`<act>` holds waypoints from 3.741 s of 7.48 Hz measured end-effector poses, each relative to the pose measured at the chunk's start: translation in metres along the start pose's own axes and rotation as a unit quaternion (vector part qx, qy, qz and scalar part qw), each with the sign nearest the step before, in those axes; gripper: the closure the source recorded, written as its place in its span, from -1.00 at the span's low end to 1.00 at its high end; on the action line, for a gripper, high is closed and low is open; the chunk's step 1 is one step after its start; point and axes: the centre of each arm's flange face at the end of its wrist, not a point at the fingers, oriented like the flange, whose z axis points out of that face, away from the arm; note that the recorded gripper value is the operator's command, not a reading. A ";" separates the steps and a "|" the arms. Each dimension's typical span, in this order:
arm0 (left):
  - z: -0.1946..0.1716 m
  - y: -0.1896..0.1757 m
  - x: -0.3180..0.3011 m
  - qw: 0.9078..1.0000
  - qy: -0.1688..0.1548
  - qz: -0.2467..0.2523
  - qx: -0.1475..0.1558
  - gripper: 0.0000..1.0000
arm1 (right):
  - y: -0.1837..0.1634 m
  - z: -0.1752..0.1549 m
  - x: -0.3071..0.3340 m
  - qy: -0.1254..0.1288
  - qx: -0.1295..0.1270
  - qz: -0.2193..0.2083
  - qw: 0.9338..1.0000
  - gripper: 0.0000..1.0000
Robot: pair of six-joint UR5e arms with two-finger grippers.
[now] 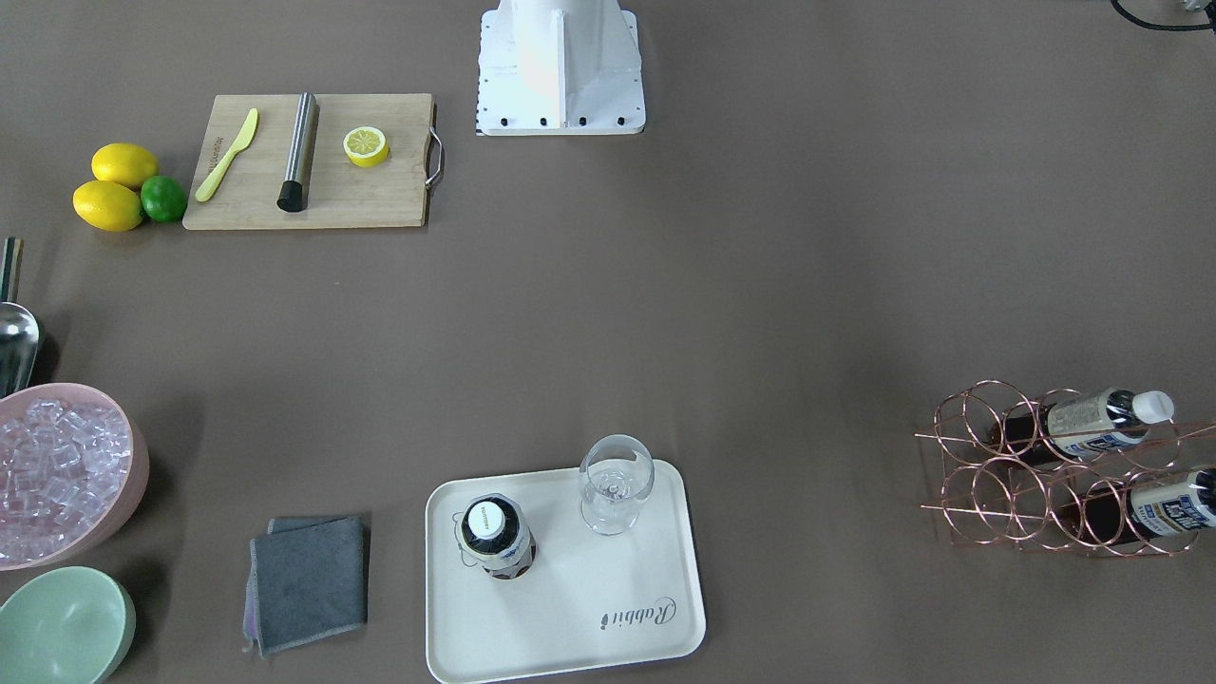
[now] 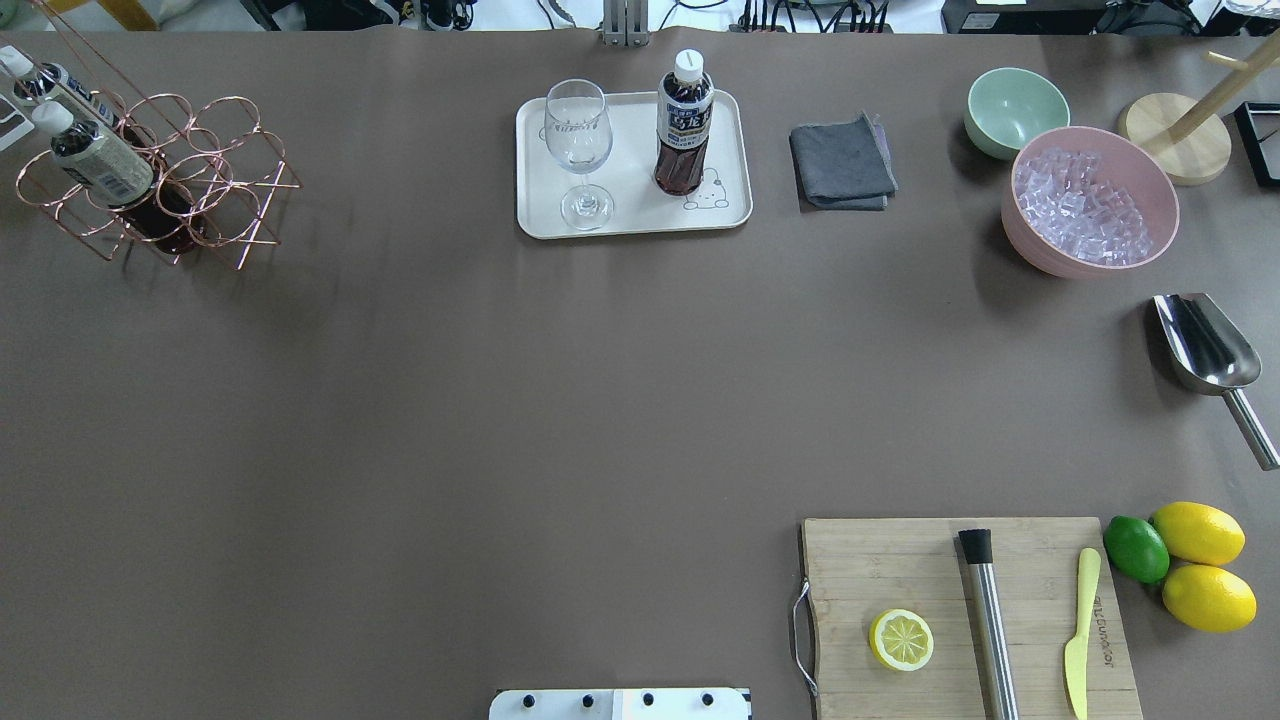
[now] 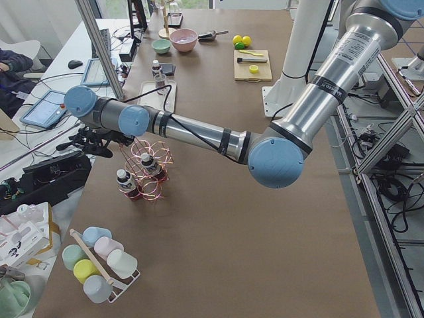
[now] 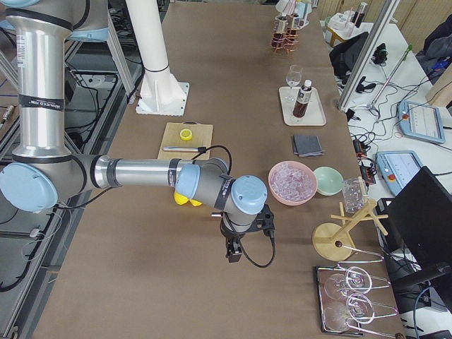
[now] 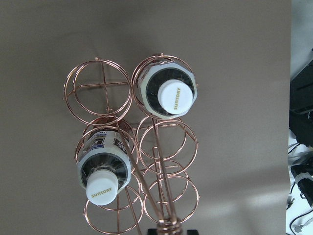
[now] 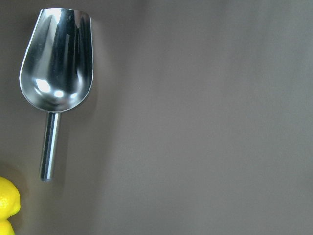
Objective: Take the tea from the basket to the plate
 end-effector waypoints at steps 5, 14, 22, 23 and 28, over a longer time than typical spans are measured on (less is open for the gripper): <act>0.000 0.000 0.000 1.000 -0.001 0.010 -0.001 -0.95 | -0.001 0.001 0.003 0.007 0.012 -0.027 1.000 -1.00; -0.027 0.048 -0.019 1.000 0.015 0.019 0.003 -0.95 | 0.000 0.006 0.007 0.007 0.014 -0.025 1.000 -1.00; -0.105 -0.068 -0.158 0.936 -0.032 0.335 0.103 -0.95 | -0.003 0.005 0.007 0.009 0.013 -0.028 0.999 -1.00; -0.106 -0.090 -0.182 0.914 -0.072 0.386 0.105 -0.95 | -0.003 0.007 0.010 0.013 0.017 -0.032 0.999 -1.00; -0.048 -0.207 -0.355 0.840 -0.140 0.516 0.089 -0.95 | -0.005 0.024 0.027 0.025 0.038 -0.053 0.998 -1.00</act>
